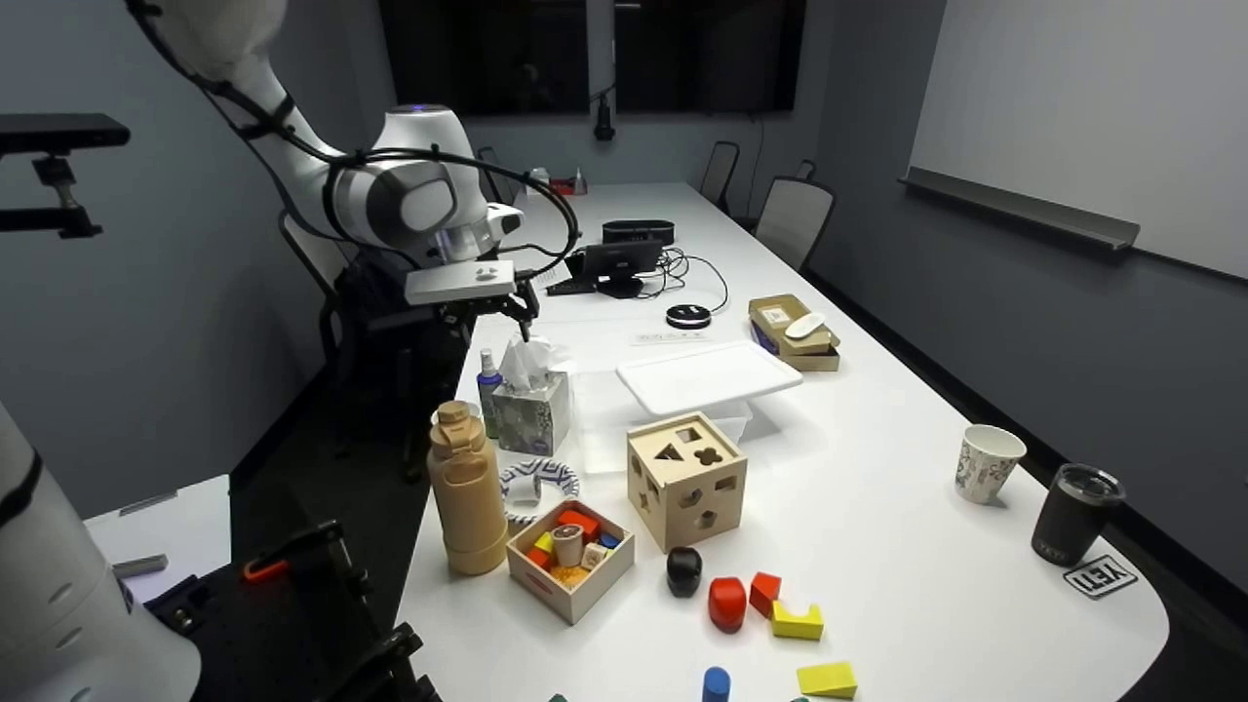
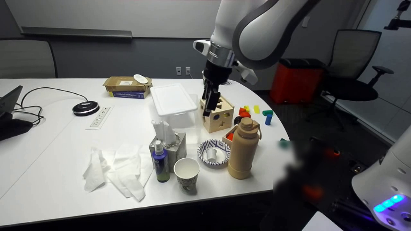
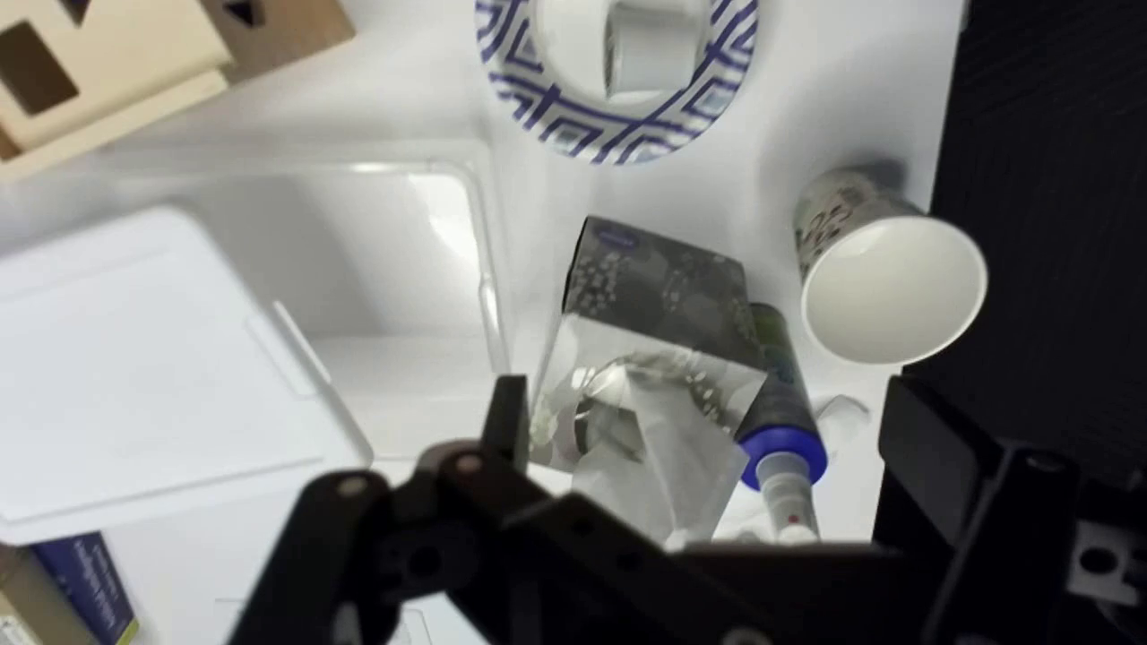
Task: Move the beige bottle to the left then use the white napkin to wipe the top of the bottle.
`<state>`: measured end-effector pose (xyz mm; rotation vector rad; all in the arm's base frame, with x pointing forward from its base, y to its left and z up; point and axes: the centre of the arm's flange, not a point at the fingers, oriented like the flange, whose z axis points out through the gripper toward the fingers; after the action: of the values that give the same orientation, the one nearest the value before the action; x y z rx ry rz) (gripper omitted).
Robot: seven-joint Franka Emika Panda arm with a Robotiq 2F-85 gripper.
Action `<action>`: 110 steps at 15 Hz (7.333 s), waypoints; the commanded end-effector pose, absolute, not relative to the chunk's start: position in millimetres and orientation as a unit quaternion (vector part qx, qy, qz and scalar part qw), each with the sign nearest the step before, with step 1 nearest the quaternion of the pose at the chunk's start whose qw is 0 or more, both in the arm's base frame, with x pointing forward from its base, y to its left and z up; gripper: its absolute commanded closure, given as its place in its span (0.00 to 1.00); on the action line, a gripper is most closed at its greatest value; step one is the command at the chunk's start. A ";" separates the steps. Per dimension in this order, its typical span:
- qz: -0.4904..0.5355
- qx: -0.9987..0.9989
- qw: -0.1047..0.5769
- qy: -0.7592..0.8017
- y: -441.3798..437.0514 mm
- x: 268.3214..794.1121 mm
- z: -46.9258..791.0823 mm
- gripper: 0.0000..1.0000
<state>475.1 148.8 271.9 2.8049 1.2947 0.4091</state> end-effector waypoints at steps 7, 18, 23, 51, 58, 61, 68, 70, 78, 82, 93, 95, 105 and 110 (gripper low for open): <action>0.156 0.866 -0.004 0.475 251.5 587.3 183.4 0.00; 0.148 0.859 0.024 0.489 294.6 615.2 157.2 0.89; 0.098 0.862 0.021 0.497 312.5 610.1 169.5 1.00; -0.023 0.903 0.023 0.429 239.6 456.0 375.9 1.00; -0.105 0.937 0.073 0.324 177.8 436.8 329.8 1.00; -0.118 0.941 0.084 0.306 169.3 437.8 326.5 1.00; -0.177 0.934 0.097 0.295 166.0 418.2 311.2 1.00; -0.198 0.930 0.098 0.292 162.4 412.5 303.9 1.00; -0.302 0.906 0.126 0.268 136.7 404.8 257.4 1.00; -0.294 0.911 0.164 0.238 115.8 415.4 241.0 1.00; -0.087 0.932 0.289 0.202 117.3 461.6 250.3 1.00; -0.043 0.936 0.285 0.202 125.5 469.3 248.5 1.00; 0.049 0.958 0.050 0.278 205.9 476.1 230.1 1.00; -0.046 0.940 -0.036 0.337 235.4 449.7 239.1 1.00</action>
<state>458.5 235.6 217.7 3.0046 0.9945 0.0238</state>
